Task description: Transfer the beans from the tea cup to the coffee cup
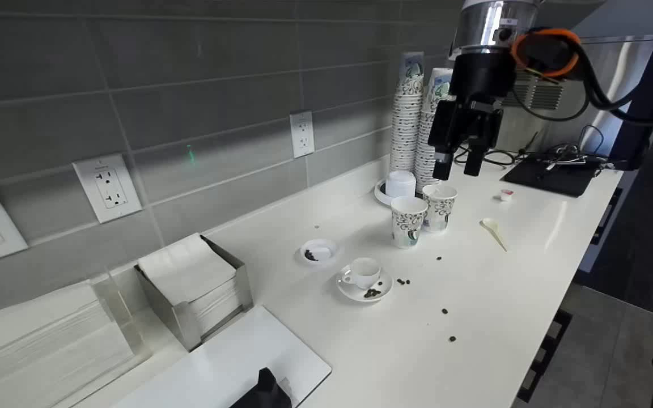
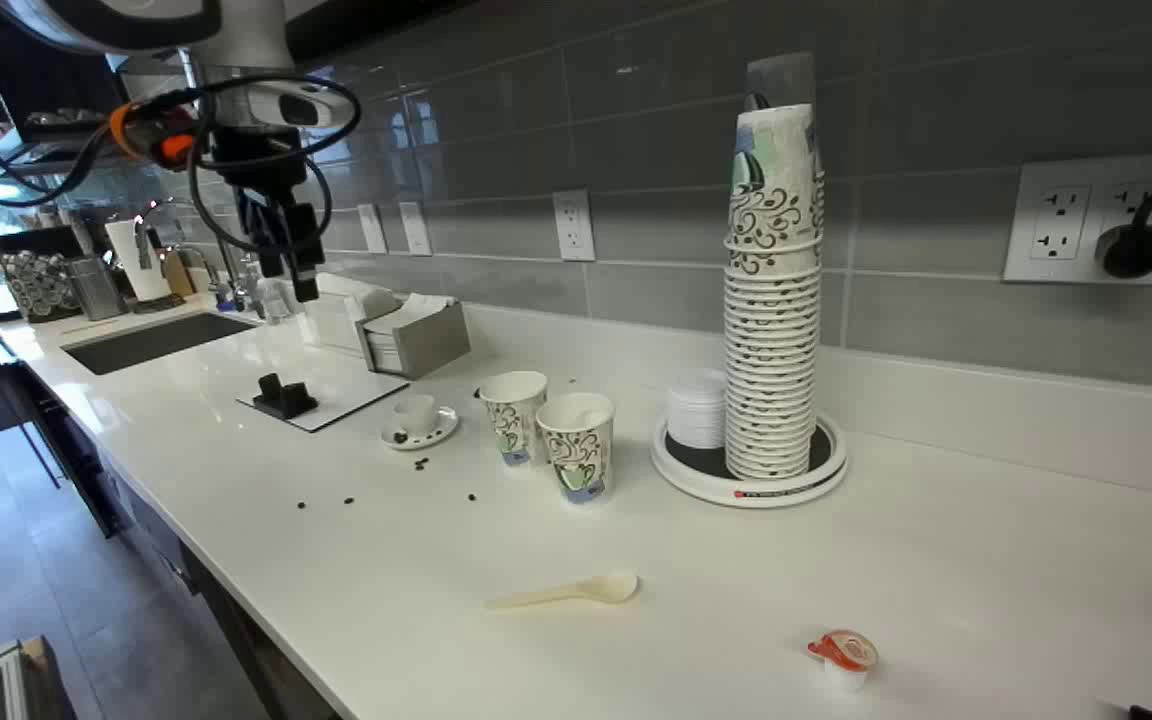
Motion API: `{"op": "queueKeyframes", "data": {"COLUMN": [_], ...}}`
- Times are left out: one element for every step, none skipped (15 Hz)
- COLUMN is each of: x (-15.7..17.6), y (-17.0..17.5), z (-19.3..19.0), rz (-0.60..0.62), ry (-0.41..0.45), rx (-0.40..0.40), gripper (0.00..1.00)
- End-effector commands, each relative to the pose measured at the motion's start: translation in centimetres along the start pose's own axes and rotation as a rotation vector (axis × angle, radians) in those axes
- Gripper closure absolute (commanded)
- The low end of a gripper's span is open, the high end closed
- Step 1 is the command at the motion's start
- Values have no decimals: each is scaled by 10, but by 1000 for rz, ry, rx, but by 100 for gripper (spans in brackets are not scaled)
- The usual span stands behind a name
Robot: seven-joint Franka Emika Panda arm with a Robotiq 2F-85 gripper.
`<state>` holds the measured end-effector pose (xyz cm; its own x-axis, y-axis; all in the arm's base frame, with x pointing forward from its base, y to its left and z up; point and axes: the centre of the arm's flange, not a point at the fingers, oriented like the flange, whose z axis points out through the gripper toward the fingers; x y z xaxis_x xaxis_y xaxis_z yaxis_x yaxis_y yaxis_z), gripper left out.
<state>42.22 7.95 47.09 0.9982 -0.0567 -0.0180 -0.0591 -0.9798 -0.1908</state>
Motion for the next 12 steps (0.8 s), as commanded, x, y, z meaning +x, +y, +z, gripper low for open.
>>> {"op": "queueKeyframes", "data": {"x": [0, 0, 0, 0, 0, 0, 0, 0, 5, 6, 3, -1], "y": [0, 0, 0, 0, 0, 0, 0, 0, -14, -30, -49, -69], "z": [0, 0, 0, 0, 0, 0, 0, 0, 0, 3, 8, 14], "rz": [0, 0, 0, 0, 0, 0, 0, 0, -41, -87, -140, -178], "ry": [0, 0, 0, 0, 0, 0, 0, 0, 38, 55, 82, 113], "rx": [0, 0, 0, 0, 0, 0, 0, 0, -33, -60, -82, -102], "gripper": [0, 0, 0, 0, 0, 0, 0, 0, 0, 0, 0, 0]}}
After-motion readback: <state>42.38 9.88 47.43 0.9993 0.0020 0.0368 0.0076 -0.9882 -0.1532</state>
